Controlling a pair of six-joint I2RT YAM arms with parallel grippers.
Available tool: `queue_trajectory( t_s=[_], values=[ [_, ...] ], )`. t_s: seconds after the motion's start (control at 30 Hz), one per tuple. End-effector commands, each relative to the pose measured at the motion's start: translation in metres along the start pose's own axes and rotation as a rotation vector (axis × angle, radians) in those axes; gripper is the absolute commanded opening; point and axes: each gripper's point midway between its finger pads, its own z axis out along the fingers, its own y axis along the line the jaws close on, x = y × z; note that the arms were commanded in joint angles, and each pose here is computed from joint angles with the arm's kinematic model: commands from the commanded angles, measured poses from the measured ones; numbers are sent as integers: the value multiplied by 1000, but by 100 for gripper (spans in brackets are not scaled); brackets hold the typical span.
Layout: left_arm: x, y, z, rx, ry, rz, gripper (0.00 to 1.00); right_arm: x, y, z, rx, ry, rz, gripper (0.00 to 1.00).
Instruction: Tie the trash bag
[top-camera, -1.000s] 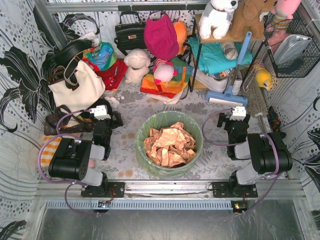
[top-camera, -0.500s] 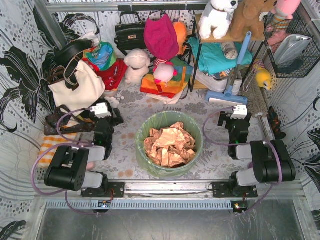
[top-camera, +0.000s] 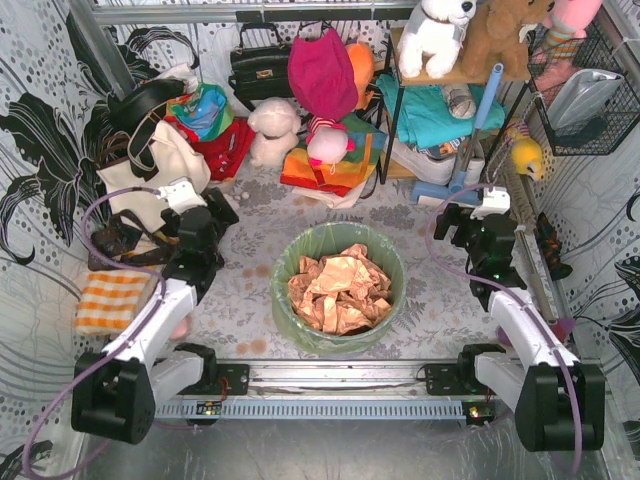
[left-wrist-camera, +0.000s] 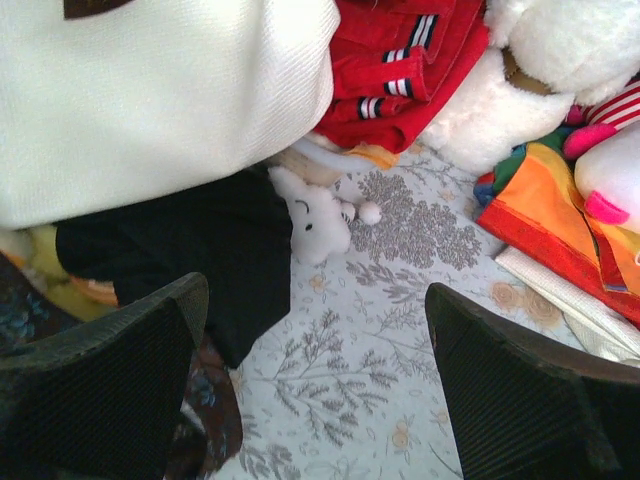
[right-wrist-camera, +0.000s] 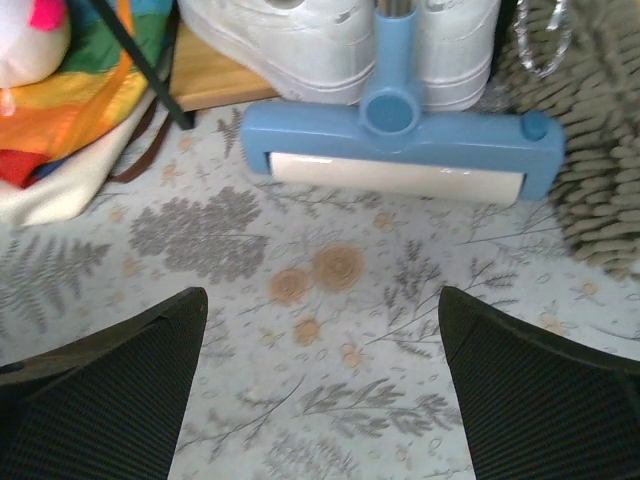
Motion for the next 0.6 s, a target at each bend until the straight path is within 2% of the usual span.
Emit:
queue_trajectory(
  t_s=[0.0, 0.13, 0.33, 0.4, 0.57],
  values=[
    [8, 1, -21, -6, 101, -72, 98, 12, 20, -26, -69, 184, 135, 97],
    [18, -5, -38, 28, 215, -104, 98, 6, 30, -46, -73, 273, 251, 97],
    [53, -9, -71, 31, 451, -187, 98, 10, 65, -85, -227, 465, 341, 99],
    [66, -12, -86, 44, 516, -240, 98, 11, 74, -96, -273, 500, 358, 93],
    [104, -27, -130, 124, 646, -345, 99, 19, 80, -115, -304, 550, 389, 89]
  ],
)
